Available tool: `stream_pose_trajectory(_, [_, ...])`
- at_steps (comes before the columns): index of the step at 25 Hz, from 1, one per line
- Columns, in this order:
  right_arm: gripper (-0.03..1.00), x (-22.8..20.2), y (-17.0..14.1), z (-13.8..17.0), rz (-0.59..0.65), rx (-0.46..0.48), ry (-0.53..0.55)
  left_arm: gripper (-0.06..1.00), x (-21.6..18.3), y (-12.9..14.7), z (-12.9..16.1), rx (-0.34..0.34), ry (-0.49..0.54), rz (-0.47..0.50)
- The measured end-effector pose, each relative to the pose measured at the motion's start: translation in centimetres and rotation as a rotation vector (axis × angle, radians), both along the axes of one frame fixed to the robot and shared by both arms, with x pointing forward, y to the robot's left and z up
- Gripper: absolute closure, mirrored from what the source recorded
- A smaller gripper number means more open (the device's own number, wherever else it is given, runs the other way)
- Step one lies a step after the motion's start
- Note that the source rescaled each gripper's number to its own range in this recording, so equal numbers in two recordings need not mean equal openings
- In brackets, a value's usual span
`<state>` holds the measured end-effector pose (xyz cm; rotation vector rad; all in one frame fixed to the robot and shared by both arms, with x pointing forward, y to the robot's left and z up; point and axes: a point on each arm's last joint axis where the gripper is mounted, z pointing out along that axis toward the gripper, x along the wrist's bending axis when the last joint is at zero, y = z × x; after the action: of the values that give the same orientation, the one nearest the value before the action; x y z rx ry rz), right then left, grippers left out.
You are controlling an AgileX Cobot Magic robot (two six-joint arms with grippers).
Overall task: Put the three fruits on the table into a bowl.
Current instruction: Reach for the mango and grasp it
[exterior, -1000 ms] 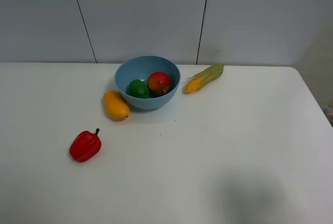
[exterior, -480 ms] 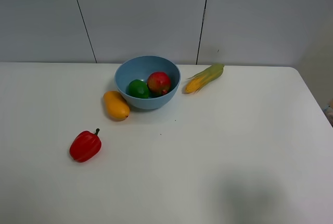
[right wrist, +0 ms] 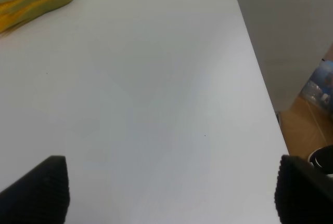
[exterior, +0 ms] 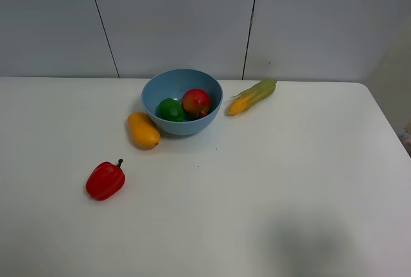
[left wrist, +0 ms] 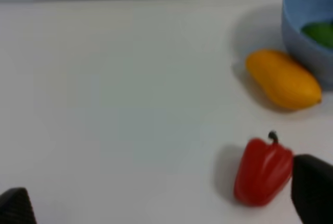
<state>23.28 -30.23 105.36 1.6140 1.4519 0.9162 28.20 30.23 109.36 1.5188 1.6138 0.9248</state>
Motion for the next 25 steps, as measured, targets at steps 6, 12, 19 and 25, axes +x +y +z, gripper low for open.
stream_pose_trajectory(6, [0.71,0.0,0.0,0.0,0.000,0.000,0.001,-0.06,8.5,-0.8,2.1,-0.114,0.060,-0.067])
stream_pose_trajectory(12, [0.71,0.0,0.0,0.0,0.000,0.000,0.001,-0.06,15.3,-5.2,-1.9,-0.117,0.247,-0.292])
stream_pose_trajectory(19, [0.71,0.0,0.0,0.0,0.000,0.000,0.001,-0.06,20.1,-9.3,-7.6,-0.122,0.404,-0.354])
stream_pose_trajectory(25, [0.71,0.0,0.0,0.0,0.000,0.000,0.001,-0.06,24.1,-10.6,-11.9,-0.096,0.524,-0.339])
